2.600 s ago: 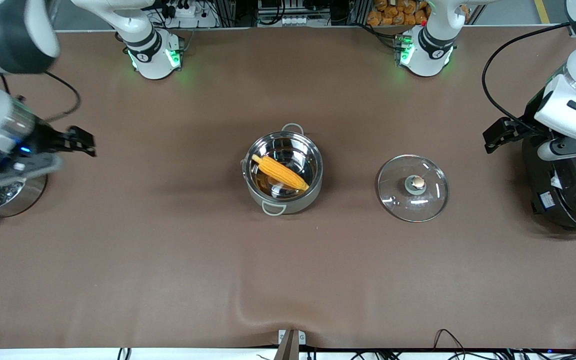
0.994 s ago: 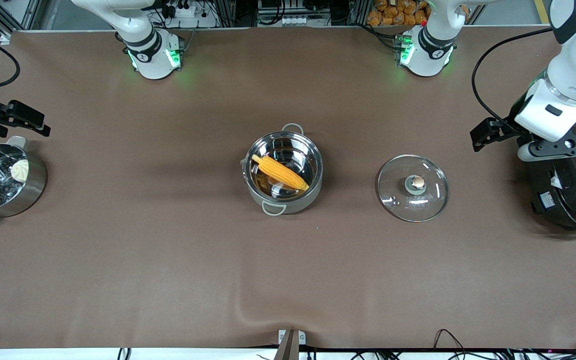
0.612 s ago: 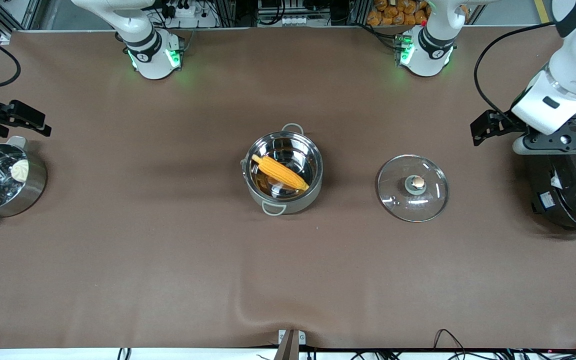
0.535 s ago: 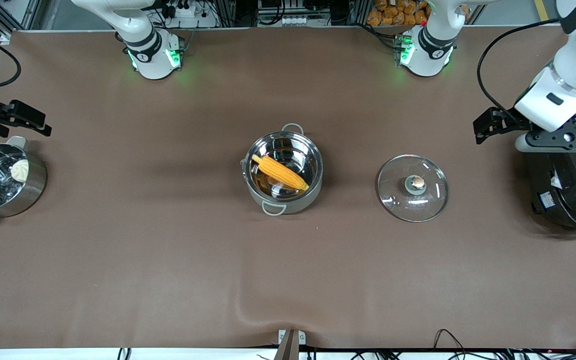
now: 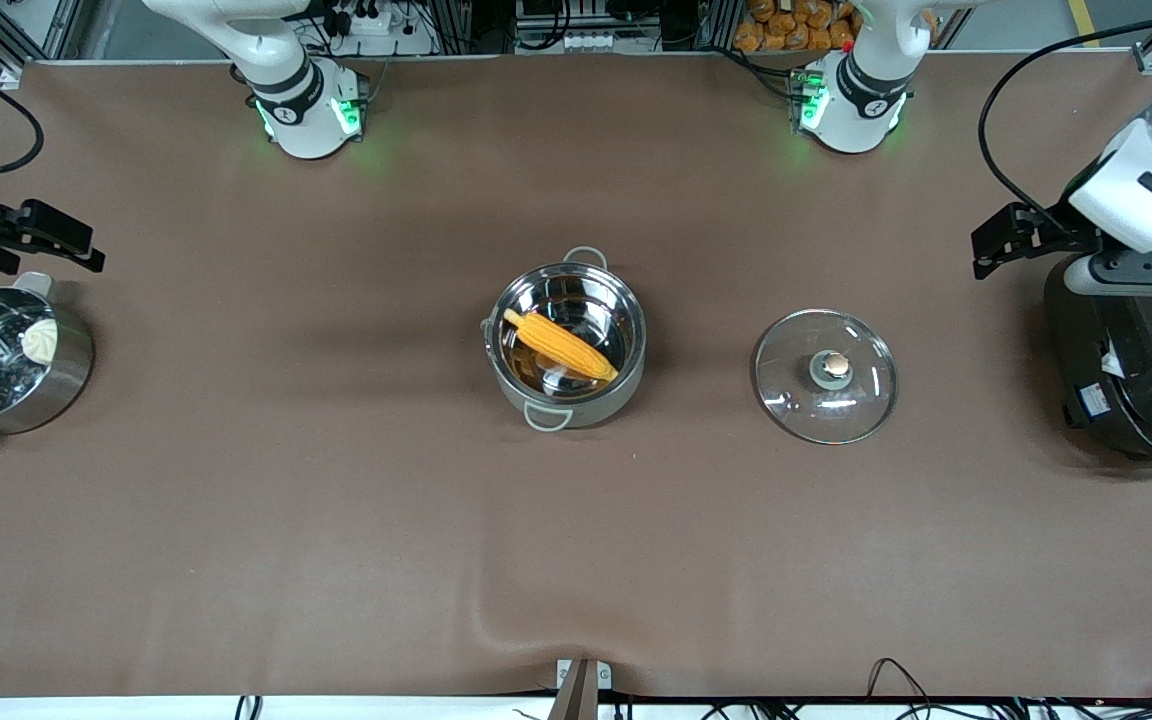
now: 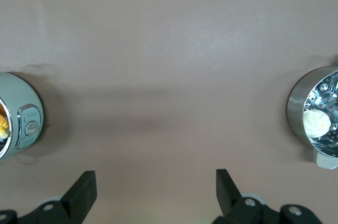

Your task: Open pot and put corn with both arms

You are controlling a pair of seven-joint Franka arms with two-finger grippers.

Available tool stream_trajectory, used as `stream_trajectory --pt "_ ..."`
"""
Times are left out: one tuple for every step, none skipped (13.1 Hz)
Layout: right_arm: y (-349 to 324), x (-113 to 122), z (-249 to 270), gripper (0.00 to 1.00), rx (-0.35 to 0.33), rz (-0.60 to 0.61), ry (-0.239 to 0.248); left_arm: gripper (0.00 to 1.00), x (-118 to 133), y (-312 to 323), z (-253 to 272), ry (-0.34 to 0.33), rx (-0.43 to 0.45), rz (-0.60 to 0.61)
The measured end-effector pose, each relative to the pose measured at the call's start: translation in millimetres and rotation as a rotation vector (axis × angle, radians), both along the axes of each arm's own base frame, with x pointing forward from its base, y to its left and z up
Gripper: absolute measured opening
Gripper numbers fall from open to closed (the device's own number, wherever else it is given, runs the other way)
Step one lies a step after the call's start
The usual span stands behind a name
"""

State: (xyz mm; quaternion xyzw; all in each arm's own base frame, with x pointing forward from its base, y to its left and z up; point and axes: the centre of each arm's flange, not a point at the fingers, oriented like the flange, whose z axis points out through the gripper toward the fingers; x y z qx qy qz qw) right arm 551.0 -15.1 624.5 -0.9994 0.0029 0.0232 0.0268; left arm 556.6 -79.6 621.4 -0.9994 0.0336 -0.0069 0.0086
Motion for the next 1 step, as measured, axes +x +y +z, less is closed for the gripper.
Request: stream_trajectory --pt "0.7 0.0 0.0 1.00 0.000 0.001 0.000 1.00 0.0 0.6 0.0 0.001 -0.002 0.001"
